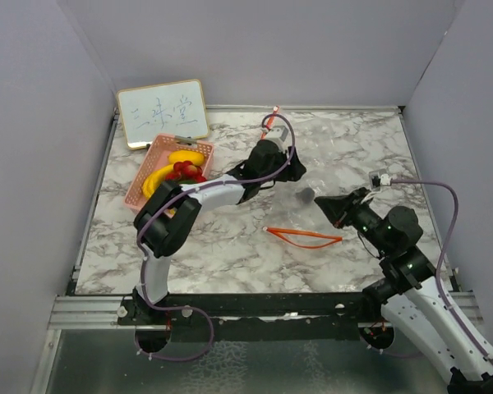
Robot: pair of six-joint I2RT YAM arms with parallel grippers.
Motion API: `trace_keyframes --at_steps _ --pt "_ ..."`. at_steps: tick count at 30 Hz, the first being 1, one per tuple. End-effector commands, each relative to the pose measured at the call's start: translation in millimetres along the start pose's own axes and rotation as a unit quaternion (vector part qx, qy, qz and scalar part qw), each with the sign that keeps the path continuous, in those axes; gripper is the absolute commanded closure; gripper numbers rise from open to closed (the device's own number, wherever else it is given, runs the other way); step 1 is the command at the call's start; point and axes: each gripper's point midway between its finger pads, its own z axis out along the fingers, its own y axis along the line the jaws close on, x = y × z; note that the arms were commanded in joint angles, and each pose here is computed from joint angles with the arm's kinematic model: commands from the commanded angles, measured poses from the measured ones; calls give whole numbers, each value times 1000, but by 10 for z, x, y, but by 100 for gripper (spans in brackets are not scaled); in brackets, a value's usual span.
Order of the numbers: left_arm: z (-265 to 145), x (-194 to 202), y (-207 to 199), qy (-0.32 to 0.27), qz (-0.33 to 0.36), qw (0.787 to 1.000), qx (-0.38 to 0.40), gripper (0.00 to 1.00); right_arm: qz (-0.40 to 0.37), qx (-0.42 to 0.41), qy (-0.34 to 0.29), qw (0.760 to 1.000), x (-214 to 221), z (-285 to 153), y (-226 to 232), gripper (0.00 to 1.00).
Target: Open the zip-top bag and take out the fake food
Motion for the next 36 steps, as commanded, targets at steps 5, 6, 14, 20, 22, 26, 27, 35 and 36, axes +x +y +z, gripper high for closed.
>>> trace_keyframes --at_steps 5,6,14,20,22,26,27,35,36 --pt "506 582 -54 78 -29 996 30 47 146 -109 157 971 997 -309 278 93" --pt "537 633 -15 80 -33 996 27 48 154 -105 162 969 1070 -326 248 93" --pt "486 835 433 90 -27 995 -39 48 172 -50 202 963 1442 -368 -6 93" --pt "248 861 737 86 -39 993 -78 48 177 -27 223 958 1632 -329 -134 93" --pt "159 852 801 82 -39 992 -90 48 174 -22 223 959 1648 -303 -167 93" --pt "-5 854 845 78 -44 991 -98 48 154 30 208 965 1634 -222 -374 93" --pt "-36 868 850 79 -46 991 -99 48 144 40 203 968 1614 -197 -419 93" --pt "-197 922 793 86 -53 991 -85 48 126 69 188 972 1547 50 -570 95" --pt "-219 943 784 87 -56 991 -83 48 127 63 177 974 1514 108 -562 95"
